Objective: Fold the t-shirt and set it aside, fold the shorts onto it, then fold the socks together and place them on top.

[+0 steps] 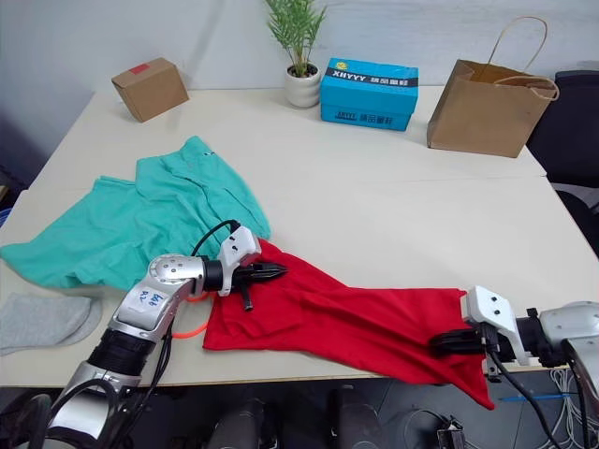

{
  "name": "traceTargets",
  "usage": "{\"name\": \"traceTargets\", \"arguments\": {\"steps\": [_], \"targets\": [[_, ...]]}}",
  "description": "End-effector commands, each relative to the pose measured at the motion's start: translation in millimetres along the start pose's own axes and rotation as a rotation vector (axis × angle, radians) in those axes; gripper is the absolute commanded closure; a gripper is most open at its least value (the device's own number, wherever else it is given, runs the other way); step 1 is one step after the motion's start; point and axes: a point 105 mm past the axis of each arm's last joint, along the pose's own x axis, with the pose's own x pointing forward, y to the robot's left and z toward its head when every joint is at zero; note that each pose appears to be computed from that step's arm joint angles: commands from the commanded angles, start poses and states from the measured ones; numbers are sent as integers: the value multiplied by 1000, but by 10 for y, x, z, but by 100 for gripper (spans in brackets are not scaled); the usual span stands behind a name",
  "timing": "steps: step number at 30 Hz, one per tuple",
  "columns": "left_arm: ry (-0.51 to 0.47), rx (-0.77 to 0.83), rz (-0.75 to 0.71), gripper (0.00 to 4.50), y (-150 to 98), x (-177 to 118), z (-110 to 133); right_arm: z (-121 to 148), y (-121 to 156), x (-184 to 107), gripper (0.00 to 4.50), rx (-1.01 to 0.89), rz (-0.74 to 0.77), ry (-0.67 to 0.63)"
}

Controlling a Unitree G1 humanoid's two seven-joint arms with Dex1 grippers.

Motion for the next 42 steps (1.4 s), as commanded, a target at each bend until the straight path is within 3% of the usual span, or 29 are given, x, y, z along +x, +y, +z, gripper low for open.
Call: {"name": "traceTargets", "arguments": {"steps": [1, 7, 11, 20, 26, 28, 31, 36, 42], "targets": [[9, -14, 44, 448, 76, -73, -54, 208, 172, -95, 450, -42, -45, -122], [-21, -9, 28, 448, 47, -61, -5, 572, -48, 204, 450, -141, -121, -277], [-34, -4, 4, 448, -7, -33, 54, 633, -232, 571, 450, -195, -156, -265], [-22, -9, 15, 448, -11, -57, 49, 770, -83, 1171, 450, -264, -45, -282], [-6, -23, 55, 448, 26, -122, -2, 643, 186, 1180, 450, -256, 33, -262], [5, -20, 45, 448, 31, -159, 5, 623, 254, 1094, 450, -213, 44, -306], [-60, -13, 9, 448, 39, -278, 188, 685, 292, 913, 450, -172, 33, -397], [-167, 36, -114, 448, -86, -454, 396, 781, 79, 902, 450, -135, -86, -420], [-49, 32, -153, 448, -237, -470, 109, 751, -170, 1235, 450, -144, -226, -335]]}}
